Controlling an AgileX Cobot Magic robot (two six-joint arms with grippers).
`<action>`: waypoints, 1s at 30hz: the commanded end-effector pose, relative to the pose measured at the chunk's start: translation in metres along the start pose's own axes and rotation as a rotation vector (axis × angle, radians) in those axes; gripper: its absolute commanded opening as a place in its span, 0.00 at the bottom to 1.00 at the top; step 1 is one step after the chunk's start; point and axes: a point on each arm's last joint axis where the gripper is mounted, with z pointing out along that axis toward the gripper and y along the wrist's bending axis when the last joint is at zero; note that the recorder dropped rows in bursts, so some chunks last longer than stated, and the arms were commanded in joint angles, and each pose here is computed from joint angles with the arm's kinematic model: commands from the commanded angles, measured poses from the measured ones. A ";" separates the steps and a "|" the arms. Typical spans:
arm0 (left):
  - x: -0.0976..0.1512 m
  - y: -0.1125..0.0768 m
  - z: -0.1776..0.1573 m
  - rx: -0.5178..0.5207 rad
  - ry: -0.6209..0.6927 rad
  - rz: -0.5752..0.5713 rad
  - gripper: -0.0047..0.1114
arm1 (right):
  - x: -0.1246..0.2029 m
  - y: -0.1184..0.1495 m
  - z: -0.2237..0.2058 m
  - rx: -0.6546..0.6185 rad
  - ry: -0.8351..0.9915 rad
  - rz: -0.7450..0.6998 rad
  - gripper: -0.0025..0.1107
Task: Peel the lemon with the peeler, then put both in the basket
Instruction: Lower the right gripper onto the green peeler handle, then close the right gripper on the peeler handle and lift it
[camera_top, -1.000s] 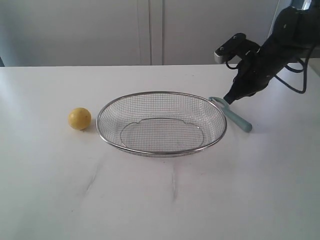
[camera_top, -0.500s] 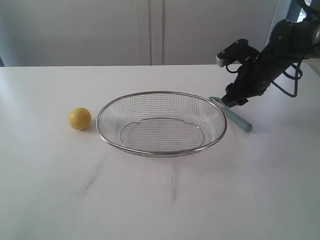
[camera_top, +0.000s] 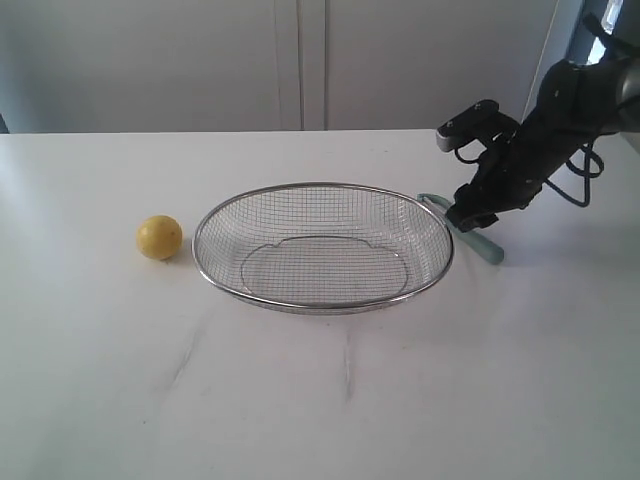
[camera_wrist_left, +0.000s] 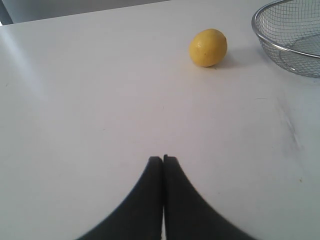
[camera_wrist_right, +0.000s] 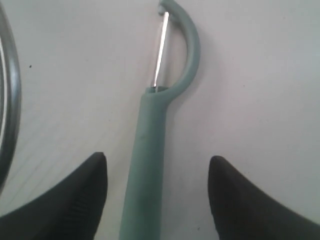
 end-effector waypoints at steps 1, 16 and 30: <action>0.001 0.000 0.000 0.006 -0.003 -0.008 0.04 | 0.005 -0.001 0.009 -0.015 0.025 0.015 0.52; 0.001 0.000 0.000 0.006 -0.003 -0.008 0.04 | 0.013 0.002 0.028 -0.042 0.071 0.020 0.49; 0.001 0.000 0.000 0.006 -0.003 -0.008 0.04 | 0.010 0.002 0.014 -0.040 0.065 0.049 0.16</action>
